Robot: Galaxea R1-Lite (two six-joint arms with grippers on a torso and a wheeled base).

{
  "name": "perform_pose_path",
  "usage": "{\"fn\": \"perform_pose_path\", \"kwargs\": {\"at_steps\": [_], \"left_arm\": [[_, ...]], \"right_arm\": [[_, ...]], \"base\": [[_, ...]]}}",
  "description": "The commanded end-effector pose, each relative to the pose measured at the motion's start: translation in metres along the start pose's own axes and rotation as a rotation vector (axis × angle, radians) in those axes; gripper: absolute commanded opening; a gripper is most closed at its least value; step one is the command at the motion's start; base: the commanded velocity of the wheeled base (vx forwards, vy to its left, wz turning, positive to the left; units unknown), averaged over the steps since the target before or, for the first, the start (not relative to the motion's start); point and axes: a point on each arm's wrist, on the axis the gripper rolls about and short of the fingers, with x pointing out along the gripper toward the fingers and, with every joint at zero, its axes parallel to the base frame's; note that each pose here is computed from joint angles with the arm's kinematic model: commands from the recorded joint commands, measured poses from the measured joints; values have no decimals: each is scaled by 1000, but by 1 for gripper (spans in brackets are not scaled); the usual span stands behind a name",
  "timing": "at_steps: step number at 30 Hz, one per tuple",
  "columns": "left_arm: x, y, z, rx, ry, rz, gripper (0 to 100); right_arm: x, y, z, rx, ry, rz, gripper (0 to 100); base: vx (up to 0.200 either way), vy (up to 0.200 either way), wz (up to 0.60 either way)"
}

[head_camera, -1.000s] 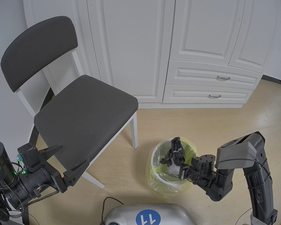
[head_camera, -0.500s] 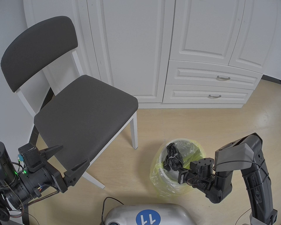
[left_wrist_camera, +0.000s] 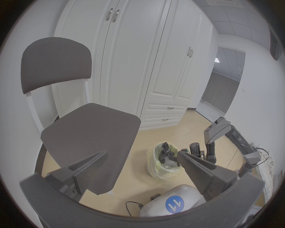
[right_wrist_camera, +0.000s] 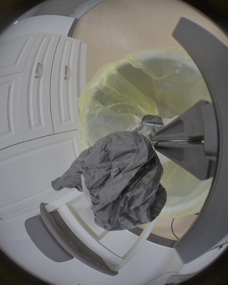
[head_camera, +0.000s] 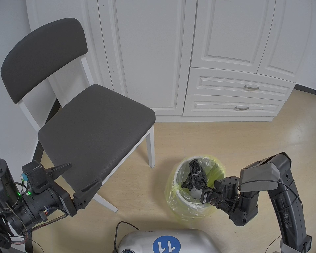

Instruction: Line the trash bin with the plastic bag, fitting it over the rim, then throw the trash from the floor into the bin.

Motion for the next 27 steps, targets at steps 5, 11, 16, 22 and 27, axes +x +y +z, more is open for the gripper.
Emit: {"fn": "perform_pose_path", "kwargs": {"at_steps": [5, 11, 16, 22, 27], "left_arm": [[2, 0, -1, 0, 7, 0, 100], [4, 0, -1, -1, 15, 2, 100], [6, 0, -2, -2, 0, 1, 100], [7, 0, -4, -2, 4, 2, 100], [7, 0, -4, -2, 6, 4, 100]], "right_arm": [[11, -2, 2, 23, -50, -22, 0], [12, -3, 2, 24, -50, -25, 0], [11, -2, 2, 24, -48, -24, 0], [11, -3, 3, 28, -53, -26, 0], [9, -2, 3, 25, -49, -26, 100]], "base": [[0, 0, 0], [0, 0, 0], [0, 0, 0], [0, 0, 0], [0, 0, 0]]}}
